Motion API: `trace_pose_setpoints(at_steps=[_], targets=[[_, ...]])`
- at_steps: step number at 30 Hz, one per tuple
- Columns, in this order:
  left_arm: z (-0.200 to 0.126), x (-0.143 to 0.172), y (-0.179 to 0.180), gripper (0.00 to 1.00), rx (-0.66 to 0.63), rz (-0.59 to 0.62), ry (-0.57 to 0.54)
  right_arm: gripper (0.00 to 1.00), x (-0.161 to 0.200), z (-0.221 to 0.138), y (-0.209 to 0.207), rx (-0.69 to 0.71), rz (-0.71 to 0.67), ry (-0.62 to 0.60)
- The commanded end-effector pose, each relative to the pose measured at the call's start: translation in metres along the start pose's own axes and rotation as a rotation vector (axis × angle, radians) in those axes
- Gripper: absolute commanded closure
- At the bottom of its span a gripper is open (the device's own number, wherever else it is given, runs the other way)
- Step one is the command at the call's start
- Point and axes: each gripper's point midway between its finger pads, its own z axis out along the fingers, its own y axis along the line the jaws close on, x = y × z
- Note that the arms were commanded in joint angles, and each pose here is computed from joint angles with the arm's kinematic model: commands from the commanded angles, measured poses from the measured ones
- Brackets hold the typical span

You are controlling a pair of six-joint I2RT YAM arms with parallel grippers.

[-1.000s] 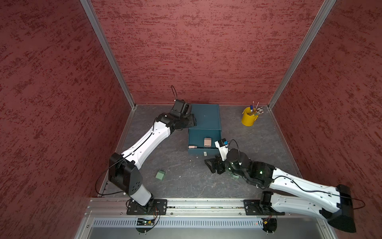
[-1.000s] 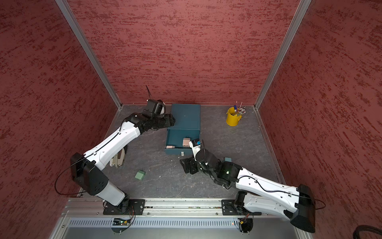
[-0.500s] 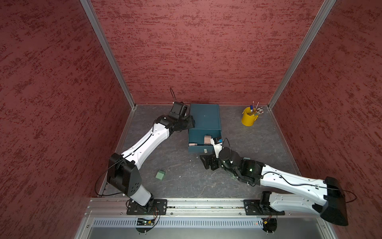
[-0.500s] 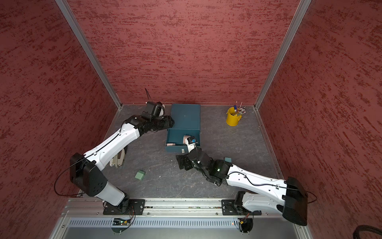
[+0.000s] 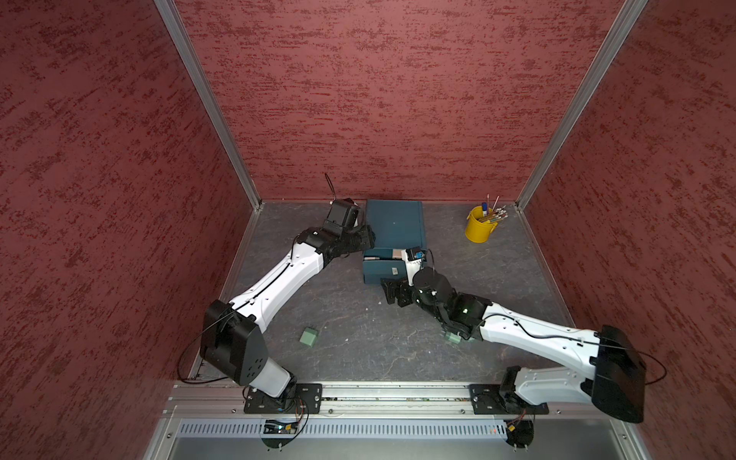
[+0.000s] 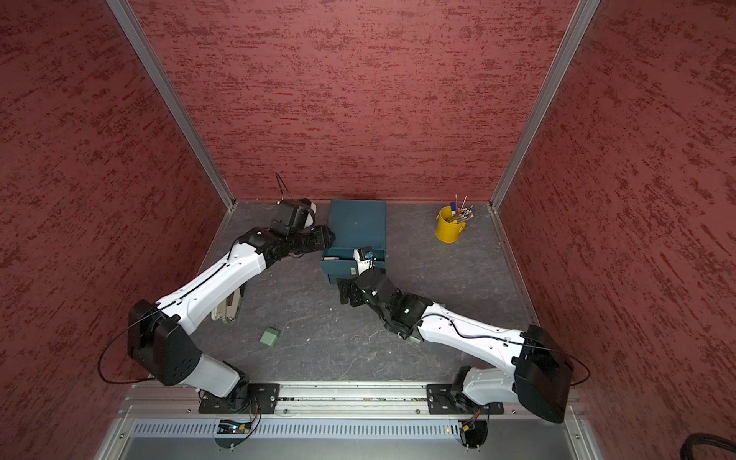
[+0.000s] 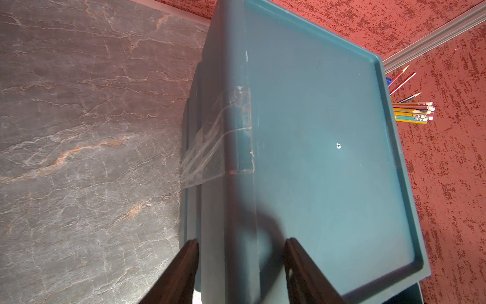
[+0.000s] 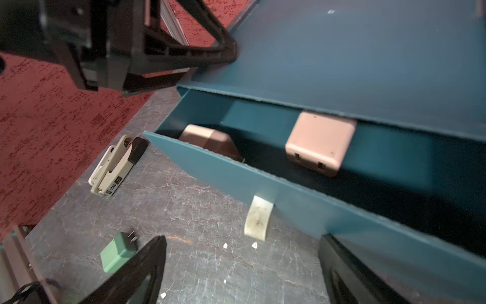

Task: Place the plugs into the drawer by color
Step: Close the drawer in the storage box.

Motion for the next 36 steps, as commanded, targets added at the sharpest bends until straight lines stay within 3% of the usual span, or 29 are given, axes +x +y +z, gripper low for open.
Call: trace_pose_setpoints(at_steps=[1,24,36], targets=[[0.006,0.033,0.022,0.45,-0.073,0.012,0.107,0.04,-0.041,-0.002,0.006,-0.02,0.031,-0.139],[-0.008,0.038,0.017,0.47,-0.044,0.032,0.095,0.02,-0.065,0.019,-0.008,-0.005,0.067,-0.173],[-0.006,0.041,0.014,0.47,-0.032,0.028,0.103,0.02,-0.063,0.01,-0.024,0.008,0.096,-0.185]])
